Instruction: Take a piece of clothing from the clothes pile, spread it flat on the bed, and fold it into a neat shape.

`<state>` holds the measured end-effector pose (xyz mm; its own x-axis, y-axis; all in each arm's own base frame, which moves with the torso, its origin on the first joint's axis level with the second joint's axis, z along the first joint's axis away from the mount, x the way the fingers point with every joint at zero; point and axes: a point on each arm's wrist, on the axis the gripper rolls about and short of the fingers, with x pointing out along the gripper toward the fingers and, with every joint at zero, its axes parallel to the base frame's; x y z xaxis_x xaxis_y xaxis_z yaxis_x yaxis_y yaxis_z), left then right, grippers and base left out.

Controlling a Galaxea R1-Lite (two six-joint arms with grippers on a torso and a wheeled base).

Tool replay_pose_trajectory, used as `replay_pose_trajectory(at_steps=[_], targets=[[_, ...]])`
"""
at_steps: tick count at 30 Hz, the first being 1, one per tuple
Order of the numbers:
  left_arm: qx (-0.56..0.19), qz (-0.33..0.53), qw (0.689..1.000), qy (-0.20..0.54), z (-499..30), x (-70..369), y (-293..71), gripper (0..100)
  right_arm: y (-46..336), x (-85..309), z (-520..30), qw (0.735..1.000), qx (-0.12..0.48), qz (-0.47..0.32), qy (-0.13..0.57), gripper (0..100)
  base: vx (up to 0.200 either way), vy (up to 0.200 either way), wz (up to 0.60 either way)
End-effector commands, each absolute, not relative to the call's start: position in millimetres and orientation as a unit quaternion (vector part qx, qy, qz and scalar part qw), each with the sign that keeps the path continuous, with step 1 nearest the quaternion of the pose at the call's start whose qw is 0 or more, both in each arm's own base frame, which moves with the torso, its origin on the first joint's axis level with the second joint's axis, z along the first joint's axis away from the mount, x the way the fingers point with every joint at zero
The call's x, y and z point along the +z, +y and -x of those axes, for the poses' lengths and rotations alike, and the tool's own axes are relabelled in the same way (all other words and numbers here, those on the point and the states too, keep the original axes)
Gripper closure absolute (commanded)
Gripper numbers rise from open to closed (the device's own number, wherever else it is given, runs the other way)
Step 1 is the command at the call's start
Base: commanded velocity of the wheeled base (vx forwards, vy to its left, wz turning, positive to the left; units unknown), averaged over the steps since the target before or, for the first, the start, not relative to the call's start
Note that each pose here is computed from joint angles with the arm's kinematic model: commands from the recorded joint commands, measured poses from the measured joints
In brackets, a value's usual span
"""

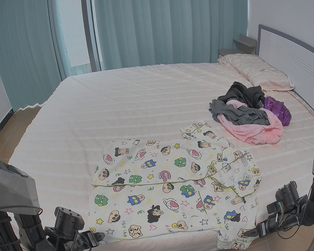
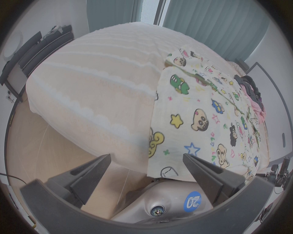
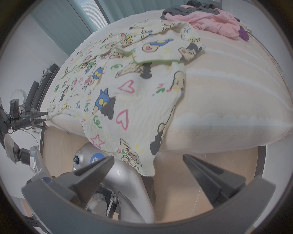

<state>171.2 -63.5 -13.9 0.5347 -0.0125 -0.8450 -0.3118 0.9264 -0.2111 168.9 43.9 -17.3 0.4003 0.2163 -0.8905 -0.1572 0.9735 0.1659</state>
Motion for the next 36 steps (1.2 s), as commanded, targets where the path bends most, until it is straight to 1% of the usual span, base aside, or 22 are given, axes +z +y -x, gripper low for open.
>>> replay_pose_trajectory(at_steps=[1,9,13,19,28,31,33,34,36], targets=[[0.074,0.175,0.885,0.425,-172.2,7.5,-61.1,0,41.7,-2.7,-166.0,0.856,0.102,-0.038,0.505,0,0.000,0.000,0.00],[0.057,0.195,0.908,0.366,-173.5,32.2,-55.8,0,41.5,2.1,-168.6,0.865,0.097,-0.051,0.489,0,0.000,0.000,0.00],[0.059,0.209,0.912,0.348,-175.1,39.0,-53.1,0,42.4,9.7,-172.8,0.877,0.090,-0.073,0.467,0,0.000,0.000,0.00],[0.067,0.219,0.911,0.342,-179.7,40.2,-48.9,0,43.6,19.4,-179.1,0.889,0.086,-0.096,0.439,0,0.200,0.000,0.00],[0.066,0.219,0.911,0.342,-179.7,40.1,-48.9,0,46.3,23.9,-189.3,0.894,0.078,-0.129,0.421,0,0.200,0.000,0.00],[0.066,0.217,0.912,0.342,-179.6,40.2,-49.1,0,48.4,29.4,-198.2,0.902,0.076,-0.153,0.396,0,0.200,0.000,0.00],[0.066,0.217,0.912,0.342,-179.6,40.2,-49.1,0,49.8,32.1,-202.8,0.905,0.075,-0.167,0.385,0,0.000,0.000,0.00],[0.065,0.218,0.912,0.342,-179.1,40.5,-49.0,0,53.0,38.2,-212.3,0.910,0.077,-0.182,0.364,0,0.000,0.000,0.00],[0.062,0.217,0.912,0.343,-179.3,40.4,-50.3,0,55.8,46.3,-224.0,0.917,0.082,-0.187,0.342,0,0.000,0.000,0.00]])
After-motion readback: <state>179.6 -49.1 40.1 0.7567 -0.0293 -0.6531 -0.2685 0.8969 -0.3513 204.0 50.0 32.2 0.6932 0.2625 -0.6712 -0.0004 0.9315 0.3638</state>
